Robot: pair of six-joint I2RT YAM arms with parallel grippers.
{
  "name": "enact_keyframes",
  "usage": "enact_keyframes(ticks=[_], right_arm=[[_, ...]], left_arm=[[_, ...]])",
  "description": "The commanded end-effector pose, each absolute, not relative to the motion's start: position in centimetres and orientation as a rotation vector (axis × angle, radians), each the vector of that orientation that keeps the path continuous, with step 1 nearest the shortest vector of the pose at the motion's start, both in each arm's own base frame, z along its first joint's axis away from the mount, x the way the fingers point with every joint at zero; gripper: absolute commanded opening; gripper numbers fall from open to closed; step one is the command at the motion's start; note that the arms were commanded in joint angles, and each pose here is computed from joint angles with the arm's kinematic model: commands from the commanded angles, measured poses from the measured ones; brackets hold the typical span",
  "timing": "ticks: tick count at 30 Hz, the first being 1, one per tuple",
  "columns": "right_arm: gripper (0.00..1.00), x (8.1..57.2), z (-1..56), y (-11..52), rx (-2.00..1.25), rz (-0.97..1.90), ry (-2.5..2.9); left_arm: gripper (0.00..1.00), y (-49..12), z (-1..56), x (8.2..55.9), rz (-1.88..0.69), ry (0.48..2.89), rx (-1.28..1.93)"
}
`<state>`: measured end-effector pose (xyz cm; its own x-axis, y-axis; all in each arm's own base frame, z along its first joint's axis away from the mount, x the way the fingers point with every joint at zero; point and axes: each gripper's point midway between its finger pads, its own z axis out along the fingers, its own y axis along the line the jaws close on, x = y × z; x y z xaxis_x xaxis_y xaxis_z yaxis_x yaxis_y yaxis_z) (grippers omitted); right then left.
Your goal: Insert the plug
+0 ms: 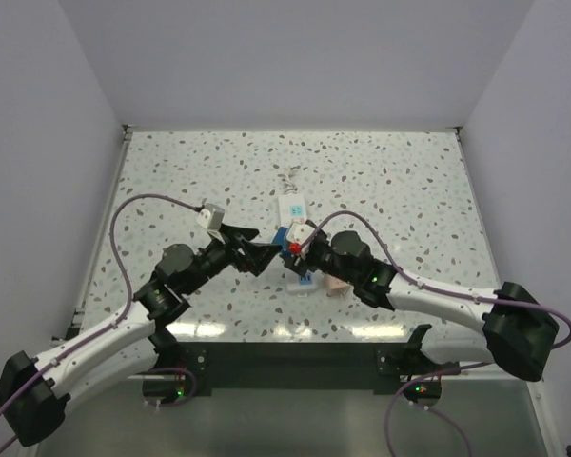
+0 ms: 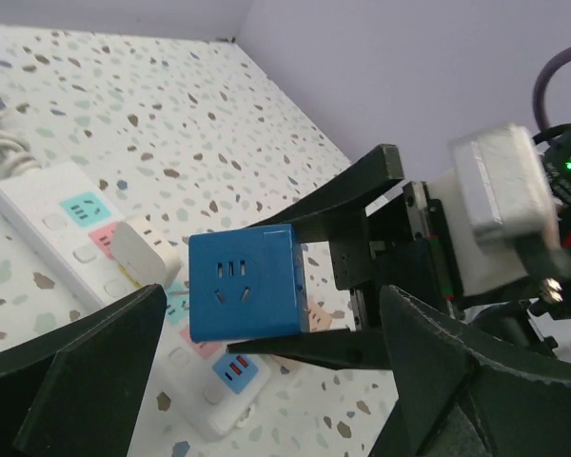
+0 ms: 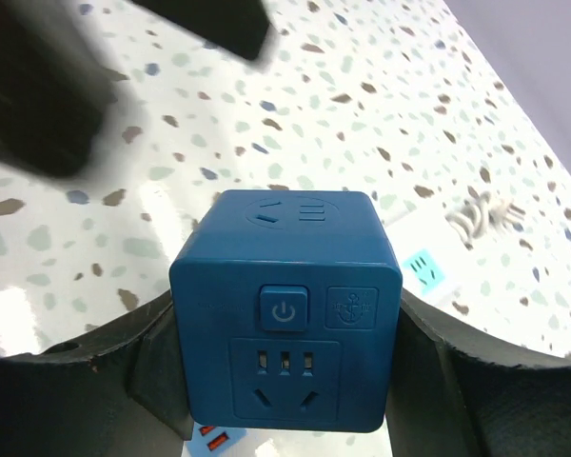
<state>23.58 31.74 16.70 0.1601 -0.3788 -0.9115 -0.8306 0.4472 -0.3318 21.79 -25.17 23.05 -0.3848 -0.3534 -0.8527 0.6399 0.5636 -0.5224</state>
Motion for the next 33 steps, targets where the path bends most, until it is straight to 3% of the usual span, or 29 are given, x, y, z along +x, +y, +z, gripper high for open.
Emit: enact_keyframes(ticks=[1, 6, 11, 19, 33], right_arm=[[0.00, 26.9, 19.2, 30.3, -0.954, 0.420, 1.494], [0.00, 30.4, 20.3, 26.1, -0.742, 0.345, 1.579], [0.00, 32.1, 21.5, 22.9, -0.577, 0.250, 1.640], [0.00, 32.0, 22.7, 18.8, -0.396, 0.205, 1.660], [0.00, 31.1, 22.5, 18.8, -0.419, 0.238, 1.661]], left_arm=[[1.00, -22.7, 26.5, 22.6, -0.937, 1.544, 0.233], [1.00, -19.7, 22.7, 24.4, -0.733, 1.654, 0.103], [1.00, -22.6, 16.8, 25.0, -0.578, 1.829, 0.134], [1.00, -28.3, 14.9, 25.6, -0.541, 1.893, 0.190], [1.00, -32.7, 14.4, 30.3, -0.336, 1.873, 0.200]])
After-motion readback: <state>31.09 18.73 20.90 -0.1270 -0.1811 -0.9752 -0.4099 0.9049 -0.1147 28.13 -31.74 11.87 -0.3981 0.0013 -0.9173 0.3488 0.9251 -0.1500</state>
